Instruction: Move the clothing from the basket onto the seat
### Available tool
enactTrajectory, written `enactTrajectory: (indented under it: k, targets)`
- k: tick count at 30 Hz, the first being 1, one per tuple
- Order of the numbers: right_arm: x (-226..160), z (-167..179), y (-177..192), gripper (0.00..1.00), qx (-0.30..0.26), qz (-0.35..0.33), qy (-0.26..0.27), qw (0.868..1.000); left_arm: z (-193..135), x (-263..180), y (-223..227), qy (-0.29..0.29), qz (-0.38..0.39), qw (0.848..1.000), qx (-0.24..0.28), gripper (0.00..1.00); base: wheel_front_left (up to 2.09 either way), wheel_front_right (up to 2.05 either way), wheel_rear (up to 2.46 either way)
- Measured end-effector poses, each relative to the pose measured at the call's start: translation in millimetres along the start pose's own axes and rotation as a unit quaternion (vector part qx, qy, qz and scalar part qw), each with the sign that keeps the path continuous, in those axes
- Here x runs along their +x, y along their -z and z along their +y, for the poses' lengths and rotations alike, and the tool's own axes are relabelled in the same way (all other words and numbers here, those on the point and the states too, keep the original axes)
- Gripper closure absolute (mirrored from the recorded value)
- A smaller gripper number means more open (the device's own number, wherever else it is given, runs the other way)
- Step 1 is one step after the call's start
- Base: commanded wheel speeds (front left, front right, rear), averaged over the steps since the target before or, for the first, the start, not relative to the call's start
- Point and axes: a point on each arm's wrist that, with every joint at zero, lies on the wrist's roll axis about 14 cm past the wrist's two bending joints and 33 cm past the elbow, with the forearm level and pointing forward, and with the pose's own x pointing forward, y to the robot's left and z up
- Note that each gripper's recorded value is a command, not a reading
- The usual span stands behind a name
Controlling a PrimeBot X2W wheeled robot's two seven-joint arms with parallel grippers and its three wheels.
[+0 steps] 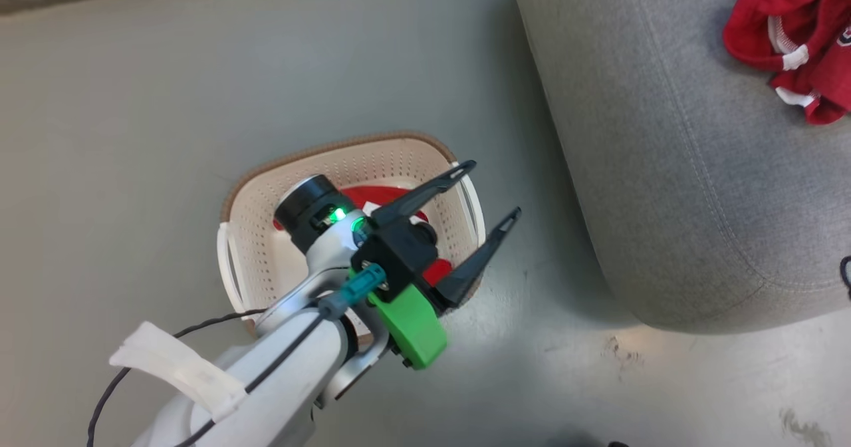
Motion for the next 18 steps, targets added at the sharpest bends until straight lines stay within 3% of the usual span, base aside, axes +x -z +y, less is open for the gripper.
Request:
enactTrajectory:
  k: [7, 18]
  targets:
    - [-16, 20, -21, 0.0, 0.004, -0.036, -0.04, 0.999, 9, -11, -10, -0.041, -0.01, 0.999, 0.01, 0.0, 0.0, 0.0, 0.0]
    - [-66, 87, -32, 0.0, 0.013, -0.068, -0.146, 0.987, 22, -50, -22, -0.148, -0.027, 0.989, 0.006, 0.0, 0.0, 0.0, 0.0]
